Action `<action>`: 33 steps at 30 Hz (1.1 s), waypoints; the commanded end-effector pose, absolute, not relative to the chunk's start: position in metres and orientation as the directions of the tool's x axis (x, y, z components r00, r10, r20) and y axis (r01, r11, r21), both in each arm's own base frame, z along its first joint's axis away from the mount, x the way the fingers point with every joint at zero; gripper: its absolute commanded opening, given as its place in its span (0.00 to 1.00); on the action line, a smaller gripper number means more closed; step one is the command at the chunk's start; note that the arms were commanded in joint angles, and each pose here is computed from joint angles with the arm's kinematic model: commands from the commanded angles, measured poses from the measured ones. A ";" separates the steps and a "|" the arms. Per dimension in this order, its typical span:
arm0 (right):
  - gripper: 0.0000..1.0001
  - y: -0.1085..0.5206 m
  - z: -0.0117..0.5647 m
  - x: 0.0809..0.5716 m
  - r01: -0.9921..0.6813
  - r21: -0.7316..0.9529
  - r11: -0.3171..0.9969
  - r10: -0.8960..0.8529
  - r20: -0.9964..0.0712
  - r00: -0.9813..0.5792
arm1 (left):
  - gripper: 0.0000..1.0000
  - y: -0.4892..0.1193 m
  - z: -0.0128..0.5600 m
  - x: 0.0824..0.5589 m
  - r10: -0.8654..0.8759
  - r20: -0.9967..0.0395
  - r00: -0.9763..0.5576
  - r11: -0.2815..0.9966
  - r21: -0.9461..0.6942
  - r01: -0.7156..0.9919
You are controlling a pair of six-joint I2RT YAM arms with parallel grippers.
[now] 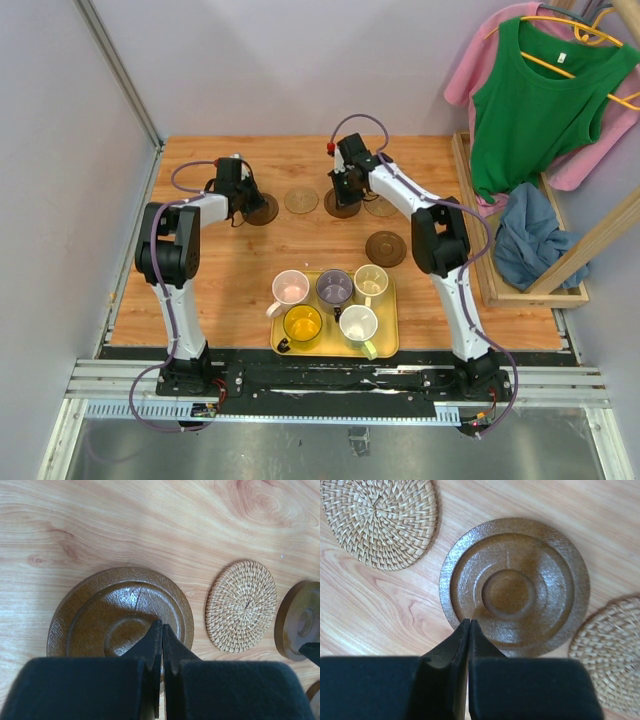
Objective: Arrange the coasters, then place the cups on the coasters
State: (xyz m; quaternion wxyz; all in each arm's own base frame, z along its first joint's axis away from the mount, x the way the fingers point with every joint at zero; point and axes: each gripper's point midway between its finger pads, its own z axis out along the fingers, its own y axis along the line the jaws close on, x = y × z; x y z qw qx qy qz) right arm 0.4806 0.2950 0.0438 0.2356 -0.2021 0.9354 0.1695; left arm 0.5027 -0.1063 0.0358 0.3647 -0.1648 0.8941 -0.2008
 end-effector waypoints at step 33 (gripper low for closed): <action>0.01 0.150 0.024 0.360 -0.118 0.094 0.989 -0.072 -0.393 -0.917 | 0.00 -0.107 0.101 0.443 -0.455 -0.644 -0.616 0.839 -0.541 -0.054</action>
